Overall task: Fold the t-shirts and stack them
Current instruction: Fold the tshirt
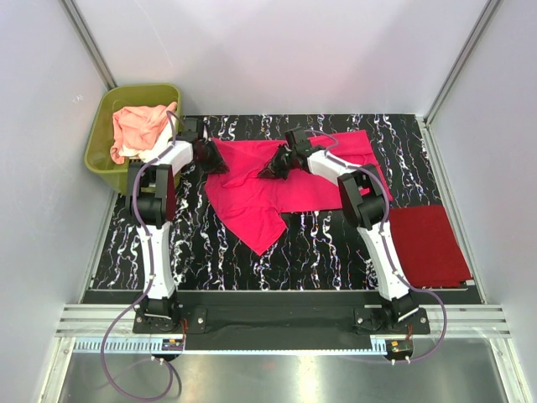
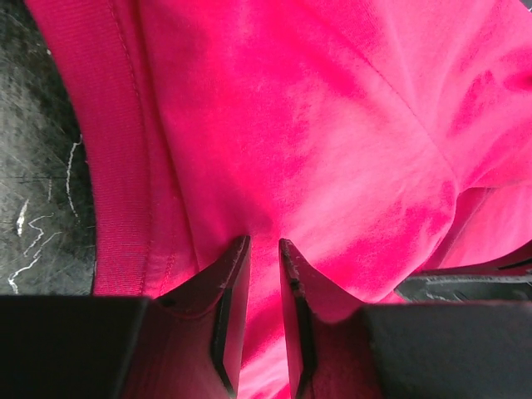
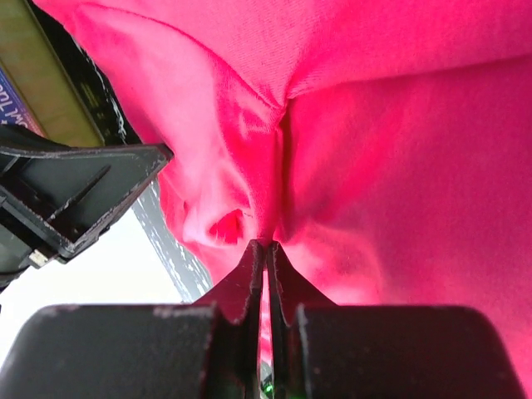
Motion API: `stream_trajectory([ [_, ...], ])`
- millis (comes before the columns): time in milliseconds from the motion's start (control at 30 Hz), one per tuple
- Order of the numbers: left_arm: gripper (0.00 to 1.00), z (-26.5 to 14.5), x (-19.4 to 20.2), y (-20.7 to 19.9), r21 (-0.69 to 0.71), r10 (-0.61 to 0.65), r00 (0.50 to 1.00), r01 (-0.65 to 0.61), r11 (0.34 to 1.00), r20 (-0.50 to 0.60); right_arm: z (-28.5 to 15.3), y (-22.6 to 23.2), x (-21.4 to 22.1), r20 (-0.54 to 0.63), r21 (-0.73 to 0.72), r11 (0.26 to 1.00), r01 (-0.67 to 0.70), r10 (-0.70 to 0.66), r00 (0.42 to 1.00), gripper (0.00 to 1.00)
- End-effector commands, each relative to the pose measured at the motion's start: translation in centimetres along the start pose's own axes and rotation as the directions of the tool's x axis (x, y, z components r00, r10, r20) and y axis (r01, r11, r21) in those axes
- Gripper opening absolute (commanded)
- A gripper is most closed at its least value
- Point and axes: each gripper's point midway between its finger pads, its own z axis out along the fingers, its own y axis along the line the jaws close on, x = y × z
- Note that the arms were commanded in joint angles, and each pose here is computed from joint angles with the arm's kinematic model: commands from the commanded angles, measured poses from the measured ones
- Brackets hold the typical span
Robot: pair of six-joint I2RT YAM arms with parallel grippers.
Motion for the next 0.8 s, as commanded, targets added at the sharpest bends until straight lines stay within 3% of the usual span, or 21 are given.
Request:
stream_trajectory([
  [0, 0.26, -0.6, -1.3, 0.3, -0.024, 0.027, 0.999, -0.027, 0.999, 0.028, -3.5, 4.4, -0.3, -0.005, -0.083, 0.996, 0.043, -0.043, 0.999, 0.0],
  [467, 0.26, -1.9, -2.0, -0.4, -0.017, 0.091, 0.995, -0.09, 0.996, 0.042, -5.0, 2.6, -1.2, -0.054, -0.092, 0.995, 0.046, -0.052, 0.997, 0.02],
  [567, 0.29, -3.1, -2.4, -1.2, -0.006, 0.097, 0.993, -0.097, 0.995, 0.06, -4.1, 2.1, -0.7, -0.097, -0.107, 0.993, 0.04, -0.051, 0.994, 0.09],
  [633, 0.35, -4.0, -2.4, -1.4, -0.013, 0.09, 0.994, -0.09, 0.996, 0.068, -3.8, 1.5, -0.4, -0.116, -0.097, 0.994, 0.041, -0.053, 0.992, 0.2],
  [767, 0.46, -8.3, -2.8, -2.7, -0.005, 0.081, 0.986, -0.081, 0.997, 0.146, -4.8, 0.3, 0.1, -0.126, -0.045, 0.993, 0.114, -0.118, 0.985, 0.3],
])
